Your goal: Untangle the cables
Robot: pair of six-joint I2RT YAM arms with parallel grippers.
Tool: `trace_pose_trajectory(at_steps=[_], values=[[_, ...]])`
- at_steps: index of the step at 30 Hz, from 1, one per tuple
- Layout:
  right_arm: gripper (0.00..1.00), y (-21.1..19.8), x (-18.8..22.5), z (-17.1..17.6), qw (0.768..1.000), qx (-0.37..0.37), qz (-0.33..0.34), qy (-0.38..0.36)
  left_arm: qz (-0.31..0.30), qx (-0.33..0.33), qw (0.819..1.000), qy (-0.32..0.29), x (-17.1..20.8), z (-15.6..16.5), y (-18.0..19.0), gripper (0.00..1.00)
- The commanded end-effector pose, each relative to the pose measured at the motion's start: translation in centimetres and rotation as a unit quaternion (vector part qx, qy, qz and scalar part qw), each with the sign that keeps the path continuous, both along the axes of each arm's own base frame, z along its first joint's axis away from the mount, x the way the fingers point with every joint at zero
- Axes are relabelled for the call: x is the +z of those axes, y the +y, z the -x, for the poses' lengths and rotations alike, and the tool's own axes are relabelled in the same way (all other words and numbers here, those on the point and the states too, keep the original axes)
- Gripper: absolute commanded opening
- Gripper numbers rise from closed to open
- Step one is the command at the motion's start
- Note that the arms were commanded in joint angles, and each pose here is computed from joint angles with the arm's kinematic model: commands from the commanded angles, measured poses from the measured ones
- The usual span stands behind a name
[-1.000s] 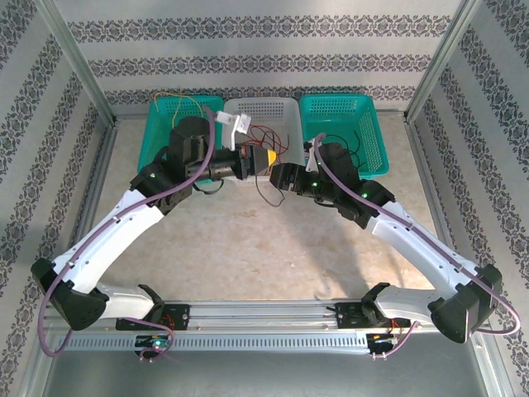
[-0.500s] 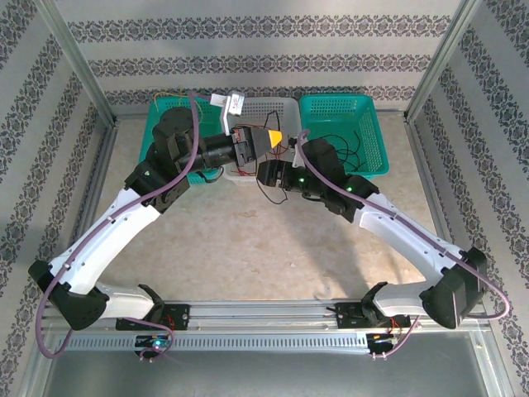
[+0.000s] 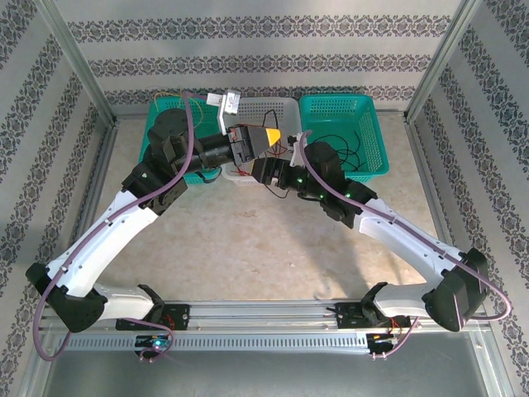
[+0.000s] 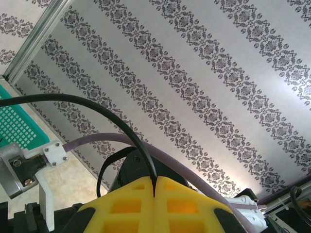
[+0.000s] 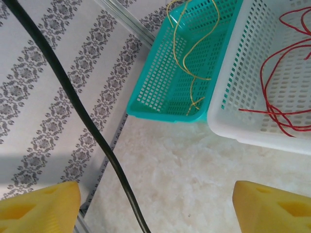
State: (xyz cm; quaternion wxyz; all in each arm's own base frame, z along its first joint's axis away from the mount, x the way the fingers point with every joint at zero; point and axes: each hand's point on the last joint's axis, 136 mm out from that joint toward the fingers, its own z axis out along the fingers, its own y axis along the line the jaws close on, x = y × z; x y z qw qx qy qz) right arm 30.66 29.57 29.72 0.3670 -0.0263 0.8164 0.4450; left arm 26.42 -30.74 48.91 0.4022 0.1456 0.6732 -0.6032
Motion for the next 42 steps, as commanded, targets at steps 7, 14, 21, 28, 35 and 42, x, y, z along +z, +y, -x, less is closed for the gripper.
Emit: trace_pose_trajectory(at_steps=[7,14,21,28,35,42], values=[[0.76,1.8,0.7,-0.8,1.000,0.014,-0.021,-0.007,0.035,0.003,0.999,-0.028,3.0,0.7,1.1,0.00],[0.55,2.5,-0.4,-1.5,1.000,0.017,-0.015,0.005,0.038,0.005,0.999,-0.034,3.4,1.0,1.5,0.00],[0.21,0.8,-0.4,-0.9,1.000,-0.002,-0.002,-0.010,0.044,0.047,0.998,-0.011,2.8,-0.7,3.6,0.00],[0.00,-2.1,0.0,1.3,1.000,-0.001,0.022,-0.017,0.007,0.198,0.974,0.109,-3.3,-6.3,10.1,0.00],[0.00,-4.0,2.1,4.4,0.998,0.033,0.051,-0.028,-0.015,0.249,0.943,0.221,-10.8,-9.1,13.9,0.00],[0.00,-5.9,4.7,5.4,0.995,0.023,0.080,-0.061,-0.065,0.235,0.935,0.258,-15.2,-9.0,13.6,0.00]])
